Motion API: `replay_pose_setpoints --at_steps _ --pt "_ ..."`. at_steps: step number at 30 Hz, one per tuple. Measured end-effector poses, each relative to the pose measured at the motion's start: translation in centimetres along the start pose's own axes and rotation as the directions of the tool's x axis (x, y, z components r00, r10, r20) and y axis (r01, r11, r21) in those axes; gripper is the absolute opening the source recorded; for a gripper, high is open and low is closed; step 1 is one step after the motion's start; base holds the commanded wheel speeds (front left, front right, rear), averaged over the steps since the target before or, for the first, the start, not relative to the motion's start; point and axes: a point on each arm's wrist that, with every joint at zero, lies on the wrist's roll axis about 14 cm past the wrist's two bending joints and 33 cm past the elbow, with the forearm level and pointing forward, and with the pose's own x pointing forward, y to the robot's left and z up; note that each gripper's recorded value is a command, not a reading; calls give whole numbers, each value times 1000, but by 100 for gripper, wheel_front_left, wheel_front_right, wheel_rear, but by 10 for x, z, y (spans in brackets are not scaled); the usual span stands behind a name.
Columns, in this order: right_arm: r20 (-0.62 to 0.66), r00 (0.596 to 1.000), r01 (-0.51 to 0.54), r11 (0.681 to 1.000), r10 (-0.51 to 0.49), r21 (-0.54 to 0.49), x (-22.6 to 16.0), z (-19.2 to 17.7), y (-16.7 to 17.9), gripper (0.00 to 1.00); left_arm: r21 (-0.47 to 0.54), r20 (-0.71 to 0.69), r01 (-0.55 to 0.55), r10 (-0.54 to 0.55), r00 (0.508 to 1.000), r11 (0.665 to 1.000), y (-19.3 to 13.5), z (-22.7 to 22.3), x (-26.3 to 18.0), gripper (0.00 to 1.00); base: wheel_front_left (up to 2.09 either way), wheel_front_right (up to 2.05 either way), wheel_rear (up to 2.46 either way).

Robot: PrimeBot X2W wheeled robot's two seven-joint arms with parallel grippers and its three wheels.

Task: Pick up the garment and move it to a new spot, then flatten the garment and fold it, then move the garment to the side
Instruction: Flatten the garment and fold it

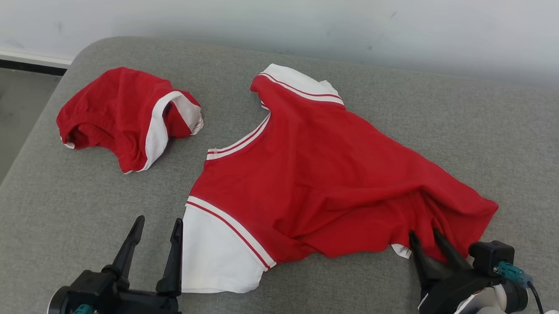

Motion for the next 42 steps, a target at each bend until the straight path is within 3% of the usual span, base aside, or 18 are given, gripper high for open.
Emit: replay_pose_setpoints --at_steps 1,12,19,27,33,37,38,39,42 --pt "-9 1000 -2 1000 2 12 0 -3 1 0 0 -1 -1 1 1000 1000 0 0 0 100 0 0 0" --pt "90 996 -10 1000 10 -1 -9 30 -2 0 -14 -9 33 -33 999 999 -13 -5 3 100 0 0 0" --pt "177 984 30 1000 -28 -9 -46 46 -14 0 -34 -18 81 -82 996 996 -29 -9 7 100 0 0 0" --pt "191 973 122 992 -128 44 -104 30 -34 0 -52 -36 140 -141 989 989 -49 -17 12 100 0 0 0" --pt "114 975 161 964 -188 210 -135 -3 -25 0 -66 -46 173 -176 983 983 -62 -21 16 100 0 0 0" --pt "62 976 187 949 -209 252 -145 -23 -22 0 -67 -52 176 -179 982 982 -63 -24 17 100 0 0 0" --pt "61 975 191 947 -213 259 -145 -24 -21 23 -68 -53 177 -181 982 982 -64 -24 18 100 0 0 0" --pt "60 975 192 948 -214 256 -145 -25 -21 100 -68 -53 178 -182 982 982 -64 -24 18 100 0 0 0" --pt "75 972 200 951 -223 237 -145 -21 -24 100 -67 -51 178 -181 982 982 -65 -23 18 100 0 0 0"
